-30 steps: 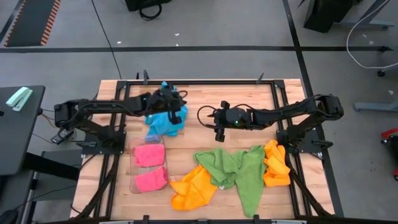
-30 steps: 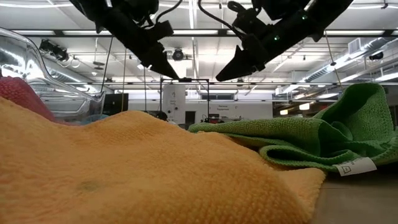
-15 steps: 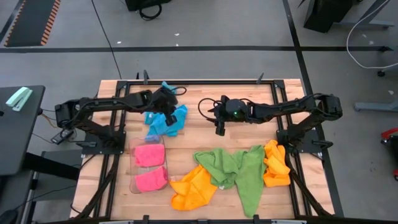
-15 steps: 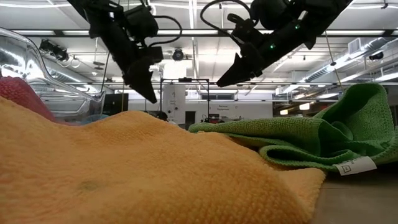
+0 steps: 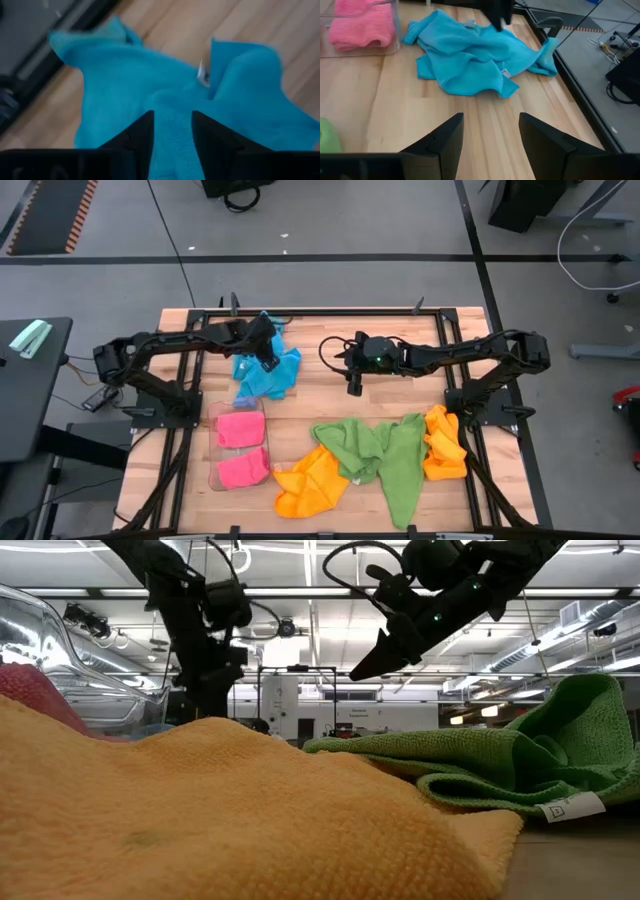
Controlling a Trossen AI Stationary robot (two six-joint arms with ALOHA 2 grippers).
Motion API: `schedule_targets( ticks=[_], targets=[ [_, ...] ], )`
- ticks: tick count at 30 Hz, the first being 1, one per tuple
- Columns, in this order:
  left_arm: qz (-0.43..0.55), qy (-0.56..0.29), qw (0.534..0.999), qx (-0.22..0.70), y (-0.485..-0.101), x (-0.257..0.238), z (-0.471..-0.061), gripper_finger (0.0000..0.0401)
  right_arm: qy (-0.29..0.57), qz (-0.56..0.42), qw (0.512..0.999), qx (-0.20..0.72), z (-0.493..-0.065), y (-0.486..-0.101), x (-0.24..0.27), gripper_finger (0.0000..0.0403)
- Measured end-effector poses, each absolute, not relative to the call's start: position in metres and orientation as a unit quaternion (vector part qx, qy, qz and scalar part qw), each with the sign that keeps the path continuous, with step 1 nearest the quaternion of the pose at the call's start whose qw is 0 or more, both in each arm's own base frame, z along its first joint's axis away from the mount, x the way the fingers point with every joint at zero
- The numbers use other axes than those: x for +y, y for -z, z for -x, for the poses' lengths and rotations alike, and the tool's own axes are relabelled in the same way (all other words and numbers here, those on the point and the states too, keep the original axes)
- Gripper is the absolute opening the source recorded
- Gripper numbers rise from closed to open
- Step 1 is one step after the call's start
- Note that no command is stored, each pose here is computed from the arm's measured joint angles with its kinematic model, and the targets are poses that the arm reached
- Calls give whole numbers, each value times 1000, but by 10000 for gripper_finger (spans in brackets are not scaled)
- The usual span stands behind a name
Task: Fold microfiber towels
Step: Fold the bottom blue microfiber cloth
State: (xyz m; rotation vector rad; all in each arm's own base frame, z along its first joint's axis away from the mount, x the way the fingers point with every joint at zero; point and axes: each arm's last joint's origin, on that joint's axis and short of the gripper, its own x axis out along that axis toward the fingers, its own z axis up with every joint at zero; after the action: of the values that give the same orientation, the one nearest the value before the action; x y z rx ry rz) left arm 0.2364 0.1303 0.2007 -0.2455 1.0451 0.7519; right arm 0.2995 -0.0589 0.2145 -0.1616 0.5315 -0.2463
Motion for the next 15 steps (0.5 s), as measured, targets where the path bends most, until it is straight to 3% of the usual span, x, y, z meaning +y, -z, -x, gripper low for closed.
schedule_targets(
  ticks=[9, 15],
  targets=[
    [195, -340, 750, 532, -157, 152, -240, 187, 99, 74, 960, 253, -299, -216, -65, 200],
    [192, -320, 752, 544, -153, 153, -241, 149, 96, 81, 959, 255, -299, -215, -65, 200]
  ],
)
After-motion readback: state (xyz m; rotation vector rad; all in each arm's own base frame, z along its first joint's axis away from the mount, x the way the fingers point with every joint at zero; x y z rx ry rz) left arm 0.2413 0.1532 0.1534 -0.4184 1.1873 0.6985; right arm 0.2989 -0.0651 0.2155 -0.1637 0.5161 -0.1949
